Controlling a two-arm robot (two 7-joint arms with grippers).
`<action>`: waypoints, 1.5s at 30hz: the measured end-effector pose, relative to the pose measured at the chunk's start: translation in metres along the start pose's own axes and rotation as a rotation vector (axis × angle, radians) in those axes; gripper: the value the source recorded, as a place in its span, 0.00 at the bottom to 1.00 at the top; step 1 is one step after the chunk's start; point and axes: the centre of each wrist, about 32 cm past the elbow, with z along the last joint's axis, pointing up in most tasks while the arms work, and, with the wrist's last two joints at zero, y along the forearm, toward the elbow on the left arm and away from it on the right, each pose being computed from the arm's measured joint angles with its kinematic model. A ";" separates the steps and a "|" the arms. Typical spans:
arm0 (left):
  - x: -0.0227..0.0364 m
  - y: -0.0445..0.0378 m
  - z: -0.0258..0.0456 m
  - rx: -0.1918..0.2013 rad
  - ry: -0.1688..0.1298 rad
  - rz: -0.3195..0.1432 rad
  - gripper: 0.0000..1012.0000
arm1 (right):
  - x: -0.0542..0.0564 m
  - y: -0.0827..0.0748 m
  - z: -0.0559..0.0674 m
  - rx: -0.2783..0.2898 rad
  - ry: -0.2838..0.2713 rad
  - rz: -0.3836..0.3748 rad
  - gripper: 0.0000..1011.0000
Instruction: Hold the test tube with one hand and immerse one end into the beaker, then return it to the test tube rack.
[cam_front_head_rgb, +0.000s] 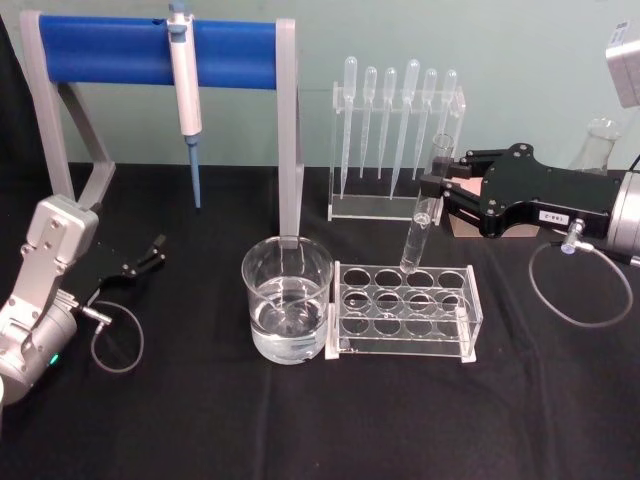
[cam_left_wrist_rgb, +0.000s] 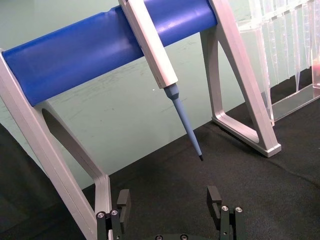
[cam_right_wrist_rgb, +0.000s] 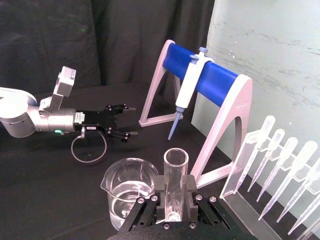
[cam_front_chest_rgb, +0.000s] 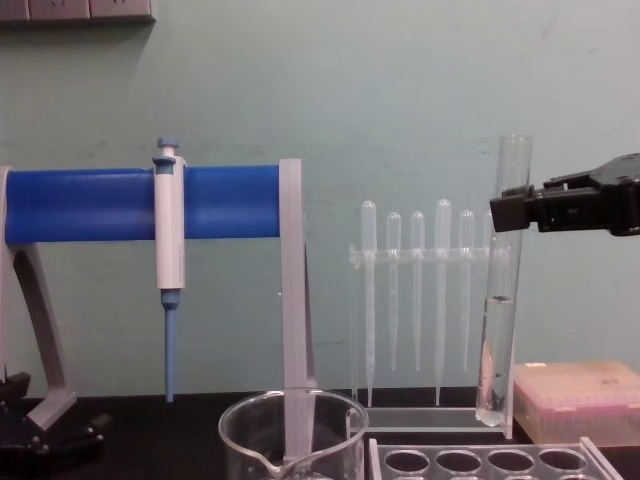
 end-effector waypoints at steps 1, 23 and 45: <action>0.0000 0.0000 0.0000 0.000 0.000 0.000 0.99 | 0.000 0.000 0.000 0.000 0.000 0.000 0.24; 0.0000 0.0000 0.0000 0.000 0.000 0.000 0.99 | -0.012 0.038 0.045 0.060 -0.038 0.095 0.24; 0.0000 0.0000 0.0000 0.000 0.000 0.000 0.99 | -0.021 0.090 0.034 0.036 -0.023 0.156 0.24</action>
